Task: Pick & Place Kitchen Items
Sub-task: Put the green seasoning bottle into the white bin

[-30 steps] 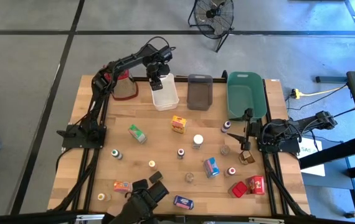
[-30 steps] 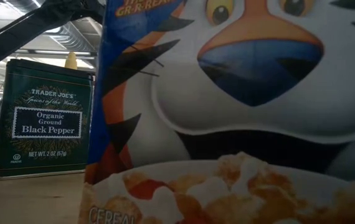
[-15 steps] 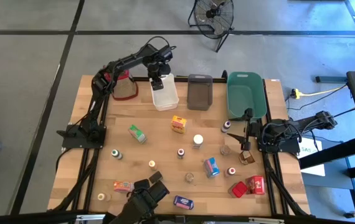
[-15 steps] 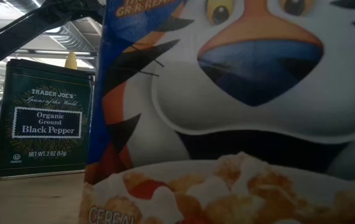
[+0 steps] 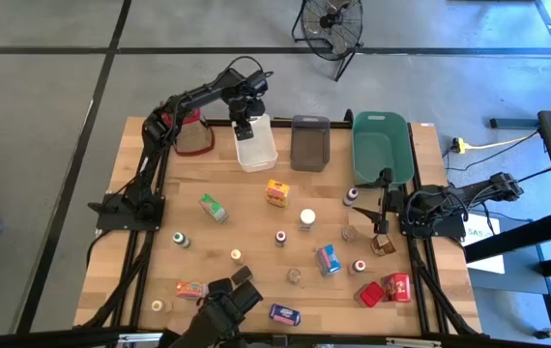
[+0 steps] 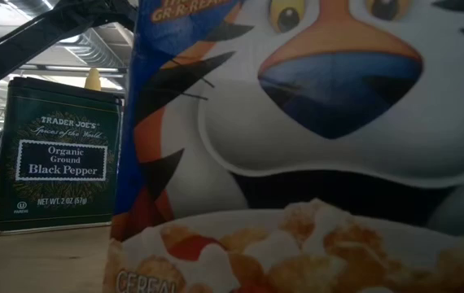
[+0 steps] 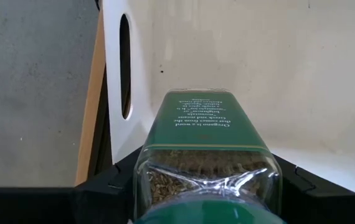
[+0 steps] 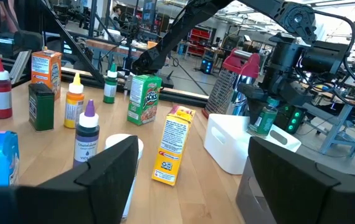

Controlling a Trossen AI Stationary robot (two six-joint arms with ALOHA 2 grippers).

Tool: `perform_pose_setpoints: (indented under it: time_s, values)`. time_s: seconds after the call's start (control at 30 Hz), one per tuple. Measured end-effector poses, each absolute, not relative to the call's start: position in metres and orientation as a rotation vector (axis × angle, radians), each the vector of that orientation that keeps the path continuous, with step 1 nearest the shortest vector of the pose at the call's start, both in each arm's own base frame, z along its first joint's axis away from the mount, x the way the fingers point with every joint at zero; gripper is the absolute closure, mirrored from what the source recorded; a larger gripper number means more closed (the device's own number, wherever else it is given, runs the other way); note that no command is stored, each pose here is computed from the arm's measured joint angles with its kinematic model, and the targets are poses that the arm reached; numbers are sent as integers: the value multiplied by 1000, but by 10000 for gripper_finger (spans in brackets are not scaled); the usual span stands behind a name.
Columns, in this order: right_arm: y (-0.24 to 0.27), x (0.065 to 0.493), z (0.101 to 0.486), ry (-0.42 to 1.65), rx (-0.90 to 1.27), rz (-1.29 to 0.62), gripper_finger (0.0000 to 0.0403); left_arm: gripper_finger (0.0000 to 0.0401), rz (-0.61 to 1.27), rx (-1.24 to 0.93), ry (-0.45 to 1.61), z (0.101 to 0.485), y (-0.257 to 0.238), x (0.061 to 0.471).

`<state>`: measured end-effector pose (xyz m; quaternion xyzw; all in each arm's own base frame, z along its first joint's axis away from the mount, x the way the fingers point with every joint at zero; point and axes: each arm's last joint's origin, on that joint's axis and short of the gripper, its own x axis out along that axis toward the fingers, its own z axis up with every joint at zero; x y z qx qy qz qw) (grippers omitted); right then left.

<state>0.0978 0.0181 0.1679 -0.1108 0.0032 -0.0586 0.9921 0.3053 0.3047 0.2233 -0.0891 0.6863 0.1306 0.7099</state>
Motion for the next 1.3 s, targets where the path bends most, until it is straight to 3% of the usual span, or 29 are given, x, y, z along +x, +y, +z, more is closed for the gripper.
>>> perform_pose_setpoints:
  time_s: [1.3]
  values:
    - [18, 98, 168, 6, -223, -116, 95, 185, 353, -194, 1557, 211, 312, 297]
